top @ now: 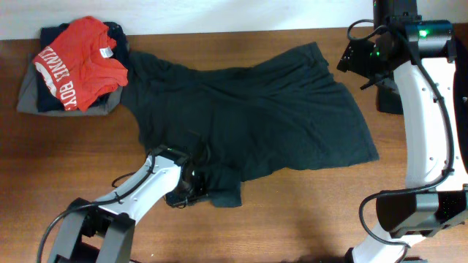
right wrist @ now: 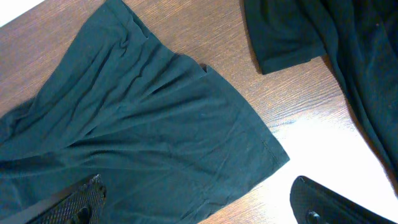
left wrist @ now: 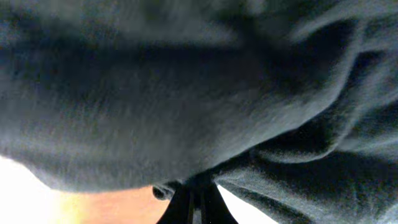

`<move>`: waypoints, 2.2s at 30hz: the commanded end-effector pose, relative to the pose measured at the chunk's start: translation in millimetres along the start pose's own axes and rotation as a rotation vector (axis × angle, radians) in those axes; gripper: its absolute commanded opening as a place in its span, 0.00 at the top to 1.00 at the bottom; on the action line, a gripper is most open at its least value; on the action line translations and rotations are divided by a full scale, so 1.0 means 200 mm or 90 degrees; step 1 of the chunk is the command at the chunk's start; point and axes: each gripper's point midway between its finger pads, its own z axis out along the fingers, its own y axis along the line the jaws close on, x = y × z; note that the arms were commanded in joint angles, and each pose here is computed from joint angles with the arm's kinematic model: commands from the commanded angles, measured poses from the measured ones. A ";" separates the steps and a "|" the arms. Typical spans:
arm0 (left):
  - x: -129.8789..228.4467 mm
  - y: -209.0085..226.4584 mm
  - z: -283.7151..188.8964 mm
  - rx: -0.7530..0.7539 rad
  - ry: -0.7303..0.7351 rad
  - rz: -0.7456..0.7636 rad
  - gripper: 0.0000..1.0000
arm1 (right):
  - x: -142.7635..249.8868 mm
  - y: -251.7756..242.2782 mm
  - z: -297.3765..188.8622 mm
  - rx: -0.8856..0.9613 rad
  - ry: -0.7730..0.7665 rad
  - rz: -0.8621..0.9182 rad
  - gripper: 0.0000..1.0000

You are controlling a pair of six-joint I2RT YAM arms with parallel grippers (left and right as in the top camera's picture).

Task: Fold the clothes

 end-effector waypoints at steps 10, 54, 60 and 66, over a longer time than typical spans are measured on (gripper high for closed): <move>-0.03 0.24 -0.43 -0.053 -0.017 -0.102 0.99 | 0.00 -0.04 -0.03 0.012 -0.005 0.006 0.01; -0.03 0.24 -0.01 0.026 -0.044 -0.128 0.24 | 0.06 -0.07 -0.02 0.028 0.025 0.000 0.01; -0.02 0.25 0.02 0.013 -0.031 -0.130 0.59 | 0.06 -0.07 -0.02 0.028 0.025 0.000 0.01; 0.04 0.24 0.01 0.016 0.006 -0.133 0.99 | 0.06 -0.07 -0.02 0.028 0.026 -0.001 0.01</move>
